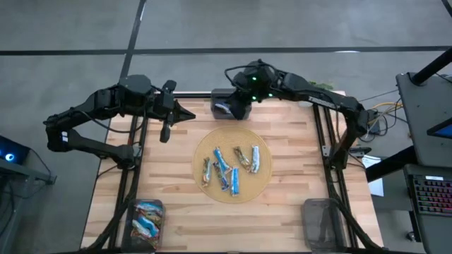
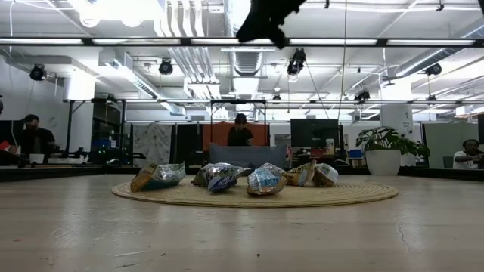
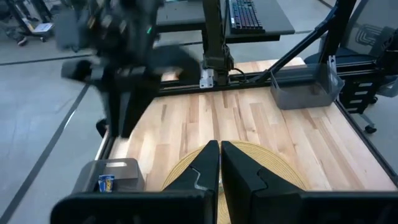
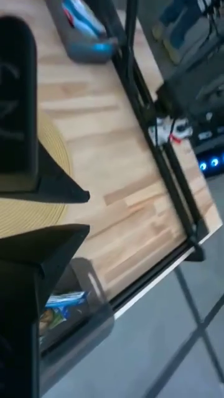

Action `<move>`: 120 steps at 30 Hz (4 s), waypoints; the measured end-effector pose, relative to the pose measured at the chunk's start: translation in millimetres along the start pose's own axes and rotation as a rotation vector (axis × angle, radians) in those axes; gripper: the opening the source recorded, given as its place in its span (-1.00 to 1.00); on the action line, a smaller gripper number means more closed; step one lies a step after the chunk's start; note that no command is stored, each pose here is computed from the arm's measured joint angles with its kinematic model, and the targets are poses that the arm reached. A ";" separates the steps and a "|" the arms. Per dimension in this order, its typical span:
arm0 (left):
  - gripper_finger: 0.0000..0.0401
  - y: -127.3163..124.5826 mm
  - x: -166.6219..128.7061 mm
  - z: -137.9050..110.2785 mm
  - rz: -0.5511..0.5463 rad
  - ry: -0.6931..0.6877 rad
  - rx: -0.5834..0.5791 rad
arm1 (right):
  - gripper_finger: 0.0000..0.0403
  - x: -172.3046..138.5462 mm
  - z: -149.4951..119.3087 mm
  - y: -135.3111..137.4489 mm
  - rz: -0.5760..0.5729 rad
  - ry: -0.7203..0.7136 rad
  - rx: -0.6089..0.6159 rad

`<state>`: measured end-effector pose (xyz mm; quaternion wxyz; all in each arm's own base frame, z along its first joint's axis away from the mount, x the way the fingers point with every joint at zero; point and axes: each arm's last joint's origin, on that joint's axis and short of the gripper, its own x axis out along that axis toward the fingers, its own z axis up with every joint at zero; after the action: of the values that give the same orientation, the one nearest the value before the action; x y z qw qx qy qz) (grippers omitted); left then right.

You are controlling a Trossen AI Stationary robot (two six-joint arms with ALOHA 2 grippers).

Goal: Pick and place Granola Bars by type
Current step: Put the blue granola bar into the top black bin

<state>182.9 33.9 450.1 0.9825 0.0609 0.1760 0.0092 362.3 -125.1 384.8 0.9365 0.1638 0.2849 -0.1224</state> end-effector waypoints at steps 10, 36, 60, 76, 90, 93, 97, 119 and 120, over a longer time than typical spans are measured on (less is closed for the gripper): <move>-1.00 -0.1 0.0 0.0 0.000 0.000 0.023 | -0.96 -55.2 -12.7 58.3 0.119 0.029 -0.134; -0.23 -29.2 74.9 -7.8 -0.367 0.176 -0.037 | -0.96 -126.0 -39.7 103.8 0.169 0.077 -0.125; -0.16 -101.5 212.4 -90.7 -0.511 0.626 0.591 | -0.96 -178.6 -44.5 88.6 0.032 -0.020 -0.087; -0.16 -109.8 261.4 -144.7 -0.512 0.841 0.730 | -0.96 -161.0 -54.8 86.5 -0.019 0.061 -0.070; -0.16 -114.1 283.2 -174.5 -0.518 0.932 0.753 | -0.96 -160.5 -54.4 86.5 -0.021 0.051 -0.062; -0.16 -113.5 287.2 -180.2 -0.475 0.967 0.775 | -0.96 -160.5 -54.2 86.0 -0.037 0.044 -0.062; -0.20 -112.2 290.3 -185.9 -0.438 1.004 0.798 | -0.96 -160.5 -54.0 86.2 -0.037 0.042 -0.062; -0.83 -106.2 278.1 -132.5 -0.421 1.035 0.760 | -0.96 -160.5 -53.4 85.4 -0.063 0.029 -0.070; -0.83 -105.2 276.0 -124.0 -0.415 1.022 0.760 | -0.96 -160.5 -53.4 85.4 -0.063 0.029 -0.070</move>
<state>398.4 -45.2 226.6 0.6673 0.3555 0.6183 -0.2148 233.8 -4.9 455.3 0.9332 0.1238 0.3073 -0.1394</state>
